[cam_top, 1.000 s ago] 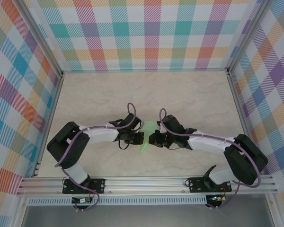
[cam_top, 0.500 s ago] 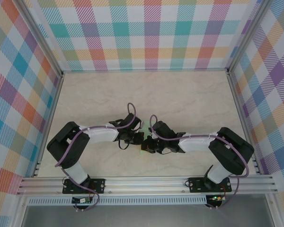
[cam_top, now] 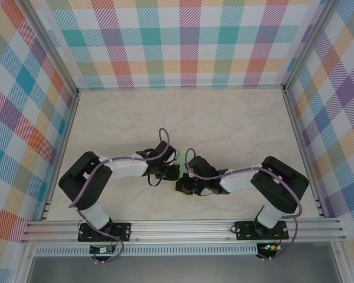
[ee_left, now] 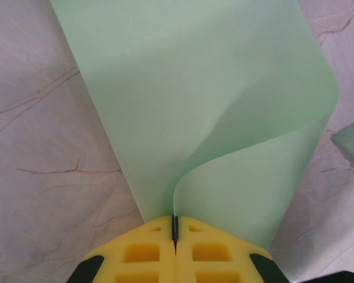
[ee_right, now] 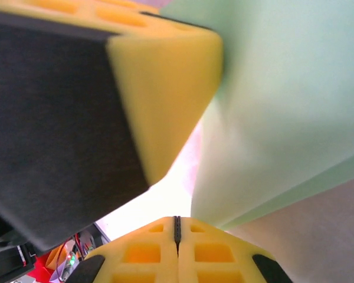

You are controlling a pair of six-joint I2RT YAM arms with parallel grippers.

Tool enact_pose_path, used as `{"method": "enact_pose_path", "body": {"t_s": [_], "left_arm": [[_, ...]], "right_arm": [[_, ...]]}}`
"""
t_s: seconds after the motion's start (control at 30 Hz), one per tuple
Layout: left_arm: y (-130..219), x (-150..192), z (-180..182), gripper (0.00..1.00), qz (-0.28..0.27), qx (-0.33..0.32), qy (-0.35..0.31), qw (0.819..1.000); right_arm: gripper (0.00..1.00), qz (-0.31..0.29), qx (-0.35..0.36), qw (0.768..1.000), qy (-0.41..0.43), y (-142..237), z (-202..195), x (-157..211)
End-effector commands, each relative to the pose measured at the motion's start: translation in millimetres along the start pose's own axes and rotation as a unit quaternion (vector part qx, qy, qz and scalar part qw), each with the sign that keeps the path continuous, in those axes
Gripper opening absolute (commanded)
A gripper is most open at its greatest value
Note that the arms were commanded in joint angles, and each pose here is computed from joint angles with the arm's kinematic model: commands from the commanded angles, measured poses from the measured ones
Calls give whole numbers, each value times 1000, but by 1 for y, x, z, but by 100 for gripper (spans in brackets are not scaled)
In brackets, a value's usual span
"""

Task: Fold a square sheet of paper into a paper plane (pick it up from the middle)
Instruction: Third fold the triangle at the center of the table.

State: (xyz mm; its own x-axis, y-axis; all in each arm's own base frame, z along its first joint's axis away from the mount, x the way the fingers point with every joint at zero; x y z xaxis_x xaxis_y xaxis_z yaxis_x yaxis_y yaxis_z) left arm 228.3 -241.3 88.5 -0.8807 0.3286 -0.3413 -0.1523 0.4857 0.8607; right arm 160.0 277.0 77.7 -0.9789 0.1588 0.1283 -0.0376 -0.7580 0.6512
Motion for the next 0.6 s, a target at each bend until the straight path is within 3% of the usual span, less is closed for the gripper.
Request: {"method": "enact_pose_path", "body": {"t_s": [0.0,0.43,0.57], "left_arm": [[-10,11,8,0,27,-4,11,1000],[-10,13,9,0,30,-4,12,999],[-11,13,8,0,31,-2,12,999]], "right_arm": [[5,-6,-19,1000,2,-5,0,-1],[5,-13,32,999,-18,-11,-27,-1],[5,-16,27,999,-10,-5,-19,0]]}}
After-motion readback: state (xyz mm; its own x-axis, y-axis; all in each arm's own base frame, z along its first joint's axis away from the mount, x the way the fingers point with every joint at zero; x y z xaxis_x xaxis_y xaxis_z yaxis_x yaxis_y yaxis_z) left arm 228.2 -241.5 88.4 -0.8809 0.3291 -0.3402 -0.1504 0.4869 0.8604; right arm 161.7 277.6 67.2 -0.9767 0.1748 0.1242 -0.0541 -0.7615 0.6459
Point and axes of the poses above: each hand's point on the last joint's axis, 136 mm out from that joint toward the fingers, its own y axis back along the fingers, its own z axis along the line the jaws close on, x = y × z, the point moved 8 cm from there along y, back along the fingers, and after that the axes turned 9 degrees about -y, right-handed, at the moved point
